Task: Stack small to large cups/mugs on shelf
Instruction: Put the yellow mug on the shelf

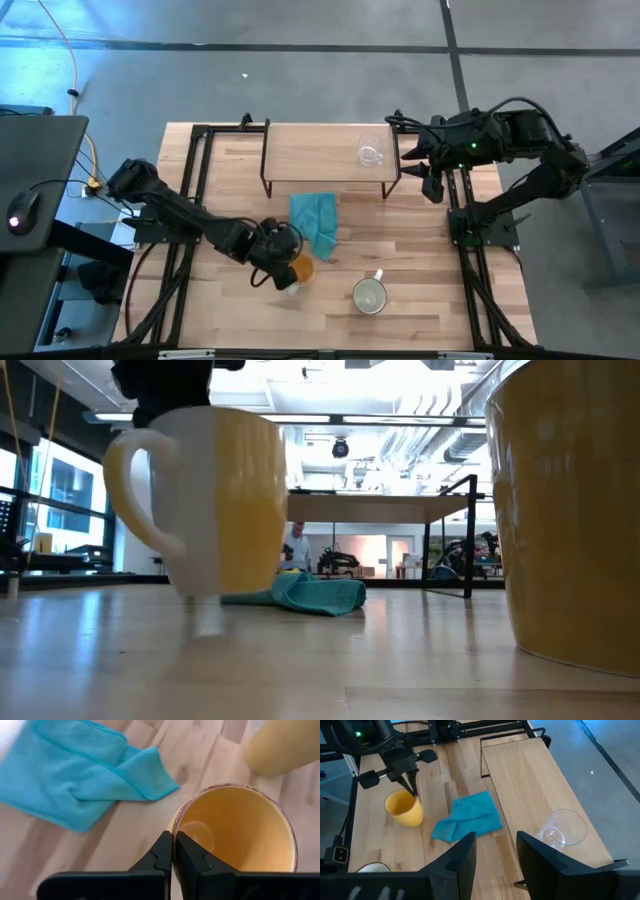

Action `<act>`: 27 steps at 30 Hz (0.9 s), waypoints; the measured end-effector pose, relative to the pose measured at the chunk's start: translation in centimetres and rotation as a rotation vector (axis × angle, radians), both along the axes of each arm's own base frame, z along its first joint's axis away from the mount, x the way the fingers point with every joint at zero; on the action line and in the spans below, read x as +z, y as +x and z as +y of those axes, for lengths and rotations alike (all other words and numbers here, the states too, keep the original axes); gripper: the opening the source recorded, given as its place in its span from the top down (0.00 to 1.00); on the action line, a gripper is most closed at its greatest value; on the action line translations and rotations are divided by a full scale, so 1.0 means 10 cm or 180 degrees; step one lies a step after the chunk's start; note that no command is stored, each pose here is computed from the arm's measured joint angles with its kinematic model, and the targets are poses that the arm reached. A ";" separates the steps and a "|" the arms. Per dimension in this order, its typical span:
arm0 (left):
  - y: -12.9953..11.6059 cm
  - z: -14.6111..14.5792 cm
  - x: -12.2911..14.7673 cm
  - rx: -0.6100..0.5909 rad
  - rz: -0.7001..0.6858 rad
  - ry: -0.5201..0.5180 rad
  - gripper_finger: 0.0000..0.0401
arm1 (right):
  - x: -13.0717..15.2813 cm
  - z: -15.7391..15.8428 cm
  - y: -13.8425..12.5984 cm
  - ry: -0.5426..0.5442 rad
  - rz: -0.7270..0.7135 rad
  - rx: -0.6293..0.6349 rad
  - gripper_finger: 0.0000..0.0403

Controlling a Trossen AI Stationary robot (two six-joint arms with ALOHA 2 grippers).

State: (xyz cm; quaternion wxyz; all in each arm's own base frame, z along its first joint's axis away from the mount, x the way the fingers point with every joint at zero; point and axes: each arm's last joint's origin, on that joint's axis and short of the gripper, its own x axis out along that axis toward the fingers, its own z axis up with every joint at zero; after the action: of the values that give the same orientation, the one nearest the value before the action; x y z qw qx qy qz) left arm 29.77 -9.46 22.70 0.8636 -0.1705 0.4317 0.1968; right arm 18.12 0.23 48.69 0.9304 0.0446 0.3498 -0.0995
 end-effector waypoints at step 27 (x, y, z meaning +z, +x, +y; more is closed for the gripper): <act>0.22 0.98 0.85 -0.0235 0.0289 0.0279 1.00 | -0.04 0.00 -0.04 -0.0006 0.0169 -0.0005 0.67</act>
State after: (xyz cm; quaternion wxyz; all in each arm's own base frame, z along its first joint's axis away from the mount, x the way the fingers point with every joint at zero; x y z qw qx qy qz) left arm 31.92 0.34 31.17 0.8565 -0.1073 0.4674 0.1910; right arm 17.77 0.21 48.32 0.9208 0.0413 0.3742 -0.1017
